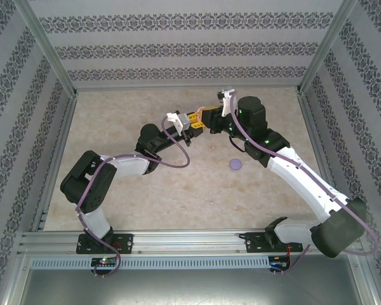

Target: Insert the wireless bluetooth earbuds into the charging case

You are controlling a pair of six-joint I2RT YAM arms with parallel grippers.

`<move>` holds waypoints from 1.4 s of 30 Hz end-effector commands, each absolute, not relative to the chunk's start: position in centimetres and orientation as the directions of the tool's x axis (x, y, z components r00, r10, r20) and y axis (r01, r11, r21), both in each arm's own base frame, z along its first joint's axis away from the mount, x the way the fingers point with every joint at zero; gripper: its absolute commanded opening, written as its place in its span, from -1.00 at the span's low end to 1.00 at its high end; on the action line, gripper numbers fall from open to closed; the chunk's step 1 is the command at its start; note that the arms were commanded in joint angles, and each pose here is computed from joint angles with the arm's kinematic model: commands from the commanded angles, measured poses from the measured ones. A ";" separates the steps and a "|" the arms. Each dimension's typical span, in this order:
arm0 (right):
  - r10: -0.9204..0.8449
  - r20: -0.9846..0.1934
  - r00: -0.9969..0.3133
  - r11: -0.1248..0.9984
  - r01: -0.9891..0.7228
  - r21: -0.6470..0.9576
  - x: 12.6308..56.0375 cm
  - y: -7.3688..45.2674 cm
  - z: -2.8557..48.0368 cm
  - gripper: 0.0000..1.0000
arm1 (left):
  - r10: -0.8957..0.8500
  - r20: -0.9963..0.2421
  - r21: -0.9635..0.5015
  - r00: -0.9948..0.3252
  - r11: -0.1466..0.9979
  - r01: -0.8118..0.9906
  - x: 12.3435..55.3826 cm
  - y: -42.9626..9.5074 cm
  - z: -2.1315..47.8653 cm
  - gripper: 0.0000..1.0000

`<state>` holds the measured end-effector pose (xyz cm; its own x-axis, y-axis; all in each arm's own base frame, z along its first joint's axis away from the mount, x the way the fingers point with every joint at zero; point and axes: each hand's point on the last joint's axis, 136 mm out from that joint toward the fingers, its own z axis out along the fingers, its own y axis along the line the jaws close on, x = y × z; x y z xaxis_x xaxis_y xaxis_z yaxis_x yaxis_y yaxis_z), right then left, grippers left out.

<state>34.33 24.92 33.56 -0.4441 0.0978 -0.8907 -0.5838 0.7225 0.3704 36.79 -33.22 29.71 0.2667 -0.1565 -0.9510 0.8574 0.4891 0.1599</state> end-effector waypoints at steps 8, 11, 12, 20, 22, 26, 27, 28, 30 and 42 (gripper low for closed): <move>0.101 -0.888 -0.449 0.717 -0.586 0.378 34.8 25.1 33.0 -0.65 | -0.223 -0.915 0.211 0.336 0.446 0.870 34.8 -33.9 33.8 -1.00; 0.085 -0.886 -0.457 0.714 -0.592 0.374 34.7 25.3 32.6 -0.66 | -0.226 -0.913 0.213 0.339 0.444 0.870 34.7 -33.9 34.1 -1.00; 0.077 -0.886 -0.457 0.713 -0.596 0.369 34.7 25.4 32.4 -0.67 | -0.228 -0.913 0.213 0.339 0.443 0.871 34.7 -33.9 34.2 -1.00; 0.023 -0.890 -0.455 0.743 -0.588 0.320 34.5 25.1 30.5 -0.69 | -0.234 -0.907 0.218 0.350 0.449 0.866 34.5 -33.8 34.7 -1.00; 0.012 -0.890 -0.455 0.734 -0.601 0.317 34.2 25.4 30.4 -0.70 | -0.235 -0.906 0.218 0.352 0.454 0.864 34.6 -33.7 34.9 -1.00; -0.011 -0.886 -0.463 0.721 -0.618 0.314 33.9 25.9 29.9 -0.70 | -0.241 -0.902 0.219 0.357 0.458 0.862 34.5 -33.7 35.2 -1.00; -0.012 -0.885 -0.466 0.720 -0.618 0.316 33.9 25.9 29.9 -0.68 | -0.239 -0.904 0.218 0.356 0.458 0.862 34.6 -33.7 35.2 -1.00; -0.010 -0.884 -0.467 0.720 -0.617 0.318 33.8 25.9 29.9 -0.66 | -0.240 -0.904 0.217 0.355 0.458 0.862 34.6 -33.7 35.2 -1.00; 0.011 -0.886 -0.464 0.724 -0.607 0.327 34.0 25.8 30.5 -0.52 | -0.239 -0.904 0.215 0.353 0.459 0.862 34.7 -33.7 35.1 -1.00; 0.287 -0.875 -0.389 0.730 -0.502 0.463 34.2 21.4 40.5 0.45 | -0.230 -0.913 0.189 0.337 0.494 0.848 35.3 -33.3 33.9 -1.00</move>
<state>34.54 23.78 35.59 -0.4566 0.1558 -0.8759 -0.5418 0.7322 0.4127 36.81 -33.34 30.21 0.2518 -0.1612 -0.9543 0.8576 0.4941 0.1428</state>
